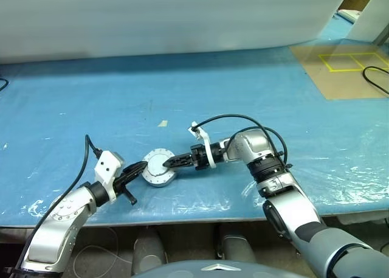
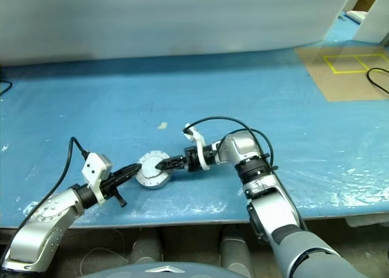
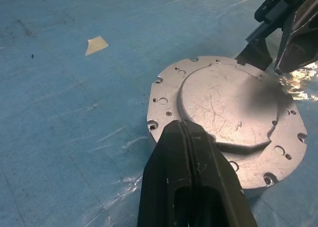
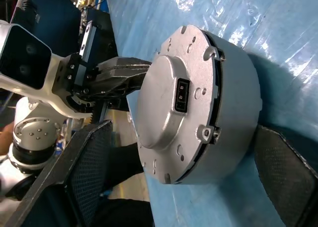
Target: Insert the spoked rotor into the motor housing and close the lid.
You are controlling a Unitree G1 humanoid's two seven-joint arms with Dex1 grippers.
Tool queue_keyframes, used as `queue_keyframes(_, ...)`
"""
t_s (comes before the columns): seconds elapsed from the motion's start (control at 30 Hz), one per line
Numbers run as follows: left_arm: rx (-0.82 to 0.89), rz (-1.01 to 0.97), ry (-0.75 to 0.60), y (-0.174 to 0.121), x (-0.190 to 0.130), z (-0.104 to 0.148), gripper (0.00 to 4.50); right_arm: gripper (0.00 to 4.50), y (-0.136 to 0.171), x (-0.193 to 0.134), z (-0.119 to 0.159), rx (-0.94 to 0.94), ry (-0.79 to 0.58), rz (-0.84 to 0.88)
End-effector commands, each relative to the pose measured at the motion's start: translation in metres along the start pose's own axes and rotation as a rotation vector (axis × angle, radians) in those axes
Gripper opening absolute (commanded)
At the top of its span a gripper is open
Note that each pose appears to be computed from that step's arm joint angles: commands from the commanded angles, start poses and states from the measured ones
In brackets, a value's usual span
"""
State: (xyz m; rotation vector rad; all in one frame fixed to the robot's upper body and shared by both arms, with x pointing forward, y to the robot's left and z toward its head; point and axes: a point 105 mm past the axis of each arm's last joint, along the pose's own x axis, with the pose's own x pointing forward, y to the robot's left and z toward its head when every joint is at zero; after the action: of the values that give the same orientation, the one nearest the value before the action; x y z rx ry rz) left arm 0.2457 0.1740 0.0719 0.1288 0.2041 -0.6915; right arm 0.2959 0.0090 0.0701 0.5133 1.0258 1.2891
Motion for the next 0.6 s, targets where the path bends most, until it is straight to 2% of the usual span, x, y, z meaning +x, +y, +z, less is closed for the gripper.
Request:
queue_keyframes(0.03,-0.008,-0.020,0.045,-0.005,0.000,-0.011,0.00,3.94,0.005,0.001,0.001,0.072,-0.031,0.055)
queue_keyframes(0.23,-0.004,-0.024,0.048,-0.006,0.001,-0.011,0.00,1.84,0.011,-0.002,0.009,0.090,-0.069,0.095)
queue_keyframes(0.33,-0.001,-0.027,0.051,-0.006,0.002,-0.011,0.00,1.10,0.018,-0.003,0.012,0.095,-0.081,0.136)
queue_keyframes(0.6,-0.011,-0.015,0.031,-0.005,0.003,-0.008,0.00,1.10,0.020,0.000,0.008,0.090,-0.068,0.134)
